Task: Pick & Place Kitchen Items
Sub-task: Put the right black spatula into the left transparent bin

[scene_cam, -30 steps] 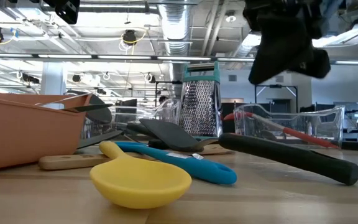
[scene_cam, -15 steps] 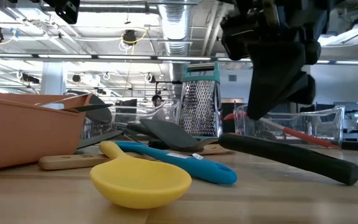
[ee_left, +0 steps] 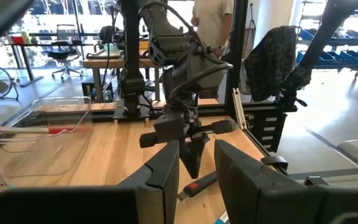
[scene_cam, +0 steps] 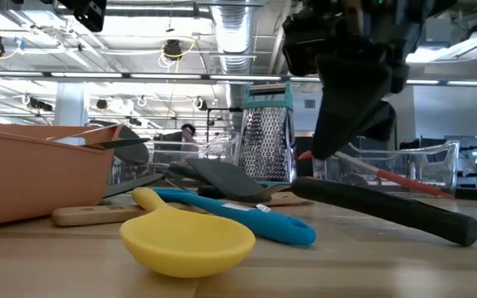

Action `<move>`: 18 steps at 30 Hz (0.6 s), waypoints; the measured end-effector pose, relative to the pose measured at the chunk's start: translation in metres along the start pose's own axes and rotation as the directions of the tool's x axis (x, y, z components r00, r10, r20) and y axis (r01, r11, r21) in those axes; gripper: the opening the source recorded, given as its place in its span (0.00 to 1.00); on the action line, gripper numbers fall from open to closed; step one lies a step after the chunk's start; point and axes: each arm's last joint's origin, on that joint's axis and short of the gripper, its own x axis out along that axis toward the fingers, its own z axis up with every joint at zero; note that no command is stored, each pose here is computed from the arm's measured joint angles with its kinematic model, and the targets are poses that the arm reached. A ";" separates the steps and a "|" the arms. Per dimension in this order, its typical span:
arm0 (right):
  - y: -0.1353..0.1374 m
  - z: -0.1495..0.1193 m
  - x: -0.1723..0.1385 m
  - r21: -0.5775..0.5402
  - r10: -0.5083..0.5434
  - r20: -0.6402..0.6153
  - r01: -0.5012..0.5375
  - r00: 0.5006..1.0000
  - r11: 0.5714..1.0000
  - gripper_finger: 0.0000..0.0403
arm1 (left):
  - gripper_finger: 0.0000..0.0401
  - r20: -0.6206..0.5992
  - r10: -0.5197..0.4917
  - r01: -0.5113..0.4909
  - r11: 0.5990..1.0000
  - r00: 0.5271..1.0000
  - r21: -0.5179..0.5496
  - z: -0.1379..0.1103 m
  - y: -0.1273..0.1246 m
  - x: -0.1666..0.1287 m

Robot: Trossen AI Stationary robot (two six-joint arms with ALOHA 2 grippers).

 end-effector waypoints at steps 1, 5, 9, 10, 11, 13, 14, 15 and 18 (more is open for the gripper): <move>0.000 0.000 0.000 0.001 0.006 -0.005 -0.006 1.000 1.000 0.02 | 0.22 0.000 0.000 0.000 1.000 1.000 0.006 0.000 0.000 0.000; -0.004 0.004 0.000 0.096 -0.015 0.005 0.015 1.000 0.995 0.04 | 0.22 0.000 0.000 0.000 1.000 1.000 0.022 0.000 0.000 0.000; -0.012 0.005 0.001 0.138 -0.067 -0.017 0.068 0.998 0.988 0.11 | 0.22 0.000 0.000 0.000 1.000 1.000 0.022 0.000 0.000 0.000; -0.014 0.005 0.000 0.141 -0.078 -0.022 0.080 0.997 0.987 0.14 | 0.22 0.000 0.000 0.000 1.000 1.000 0.022 0.000 0.000 0.000; -0.014 0.005 0.000 0.148 -0.083 -0.023 0.086 0.996 0.985 0.17 | 0.22 0.000 0.000 0.000 1.000 1.000 0.022 0.000 0.000 0.000; -0.016 0.007 0.001 0.164 -0.082 -0.018 0.084 0.996 0.983 0.23 | 0.22 0.000 0.000 0.000 1.000 1.000 0.022 0.000 0.000 0.000; -0.016 0.008 0.001 0.169 -0.080 -0.015 0.081 0.997 0.982 0.26 | 0.22 0.000 0.000 0.000 1.000 1.000 0.021 0.000 0.000 0.000; -0.016 0.008 0.001 0.170 -0.077 -0.011 0.078 0.997 0.982 0.30 | 0.22 0.000 0.000 0.000 1.000 1.000 0.021 0.000 0.000 0.000; -0.014 0.010 0.001 0.176 -0.065 0.000 0.064 0.998 0.982 0.41 | 0.22 0.000 0.000 0.000 1.000 1.000 0.021 0.000 0.000 0.000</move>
